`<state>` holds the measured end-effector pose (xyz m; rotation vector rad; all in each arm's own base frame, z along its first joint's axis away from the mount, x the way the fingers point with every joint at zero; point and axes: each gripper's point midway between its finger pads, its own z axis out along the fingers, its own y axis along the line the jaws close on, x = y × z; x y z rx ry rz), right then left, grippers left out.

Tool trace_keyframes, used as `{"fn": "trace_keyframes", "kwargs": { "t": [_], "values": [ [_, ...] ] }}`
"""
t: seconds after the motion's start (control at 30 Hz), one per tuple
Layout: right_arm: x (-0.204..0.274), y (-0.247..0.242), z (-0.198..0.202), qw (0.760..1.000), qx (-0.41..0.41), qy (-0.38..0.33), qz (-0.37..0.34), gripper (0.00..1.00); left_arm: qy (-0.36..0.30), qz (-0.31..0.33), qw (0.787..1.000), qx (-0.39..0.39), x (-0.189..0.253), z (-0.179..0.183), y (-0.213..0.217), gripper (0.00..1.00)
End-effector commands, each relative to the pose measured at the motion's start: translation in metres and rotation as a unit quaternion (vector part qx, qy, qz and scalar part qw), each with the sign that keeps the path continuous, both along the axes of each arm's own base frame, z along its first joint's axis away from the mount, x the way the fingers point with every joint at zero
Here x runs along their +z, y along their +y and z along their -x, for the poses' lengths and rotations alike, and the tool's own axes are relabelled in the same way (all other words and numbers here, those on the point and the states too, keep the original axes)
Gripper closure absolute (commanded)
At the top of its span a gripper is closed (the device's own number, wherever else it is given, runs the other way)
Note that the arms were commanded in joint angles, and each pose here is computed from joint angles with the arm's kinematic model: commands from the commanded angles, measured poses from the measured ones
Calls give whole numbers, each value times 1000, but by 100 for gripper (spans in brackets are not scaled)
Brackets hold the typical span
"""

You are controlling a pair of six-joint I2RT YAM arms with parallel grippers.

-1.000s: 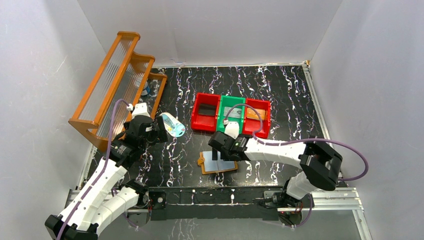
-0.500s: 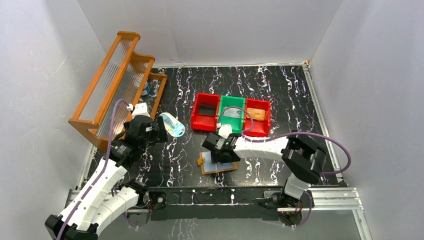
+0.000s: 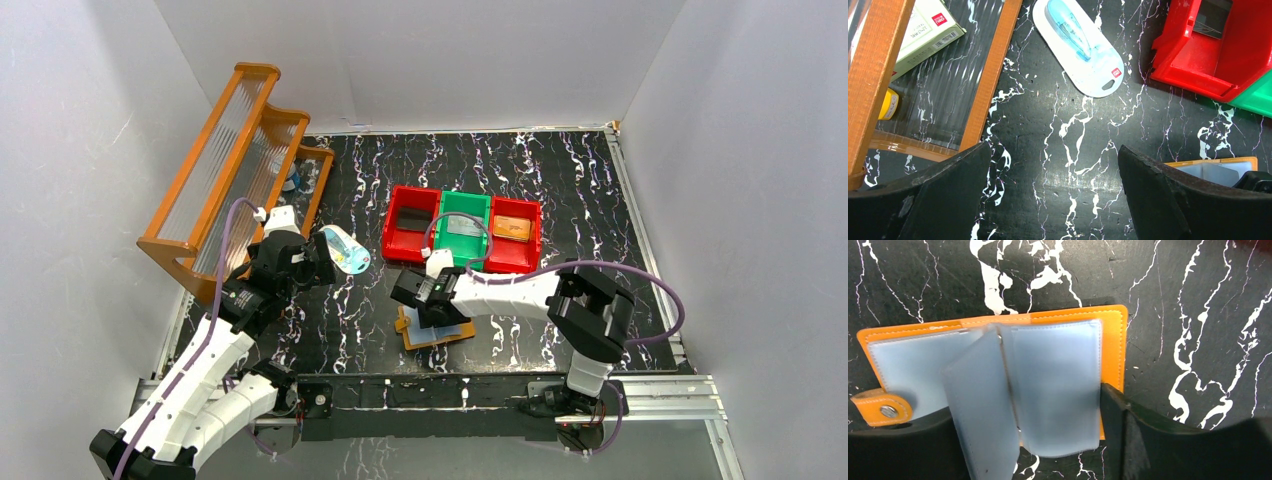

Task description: Take the credit cards out of the card holder

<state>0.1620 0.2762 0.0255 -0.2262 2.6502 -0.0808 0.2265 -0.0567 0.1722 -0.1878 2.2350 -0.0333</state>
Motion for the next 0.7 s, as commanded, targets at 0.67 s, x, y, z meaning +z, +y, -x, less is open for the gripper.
{"fn": "trace_keyframes", "kwargs": {
  "t": [0.67],
  "values": [
    [220, -128, -140, 942, -58, -287, -166, 2, -34, 39, 999, -15, 67, -8, -13, 2]
  ]
}}
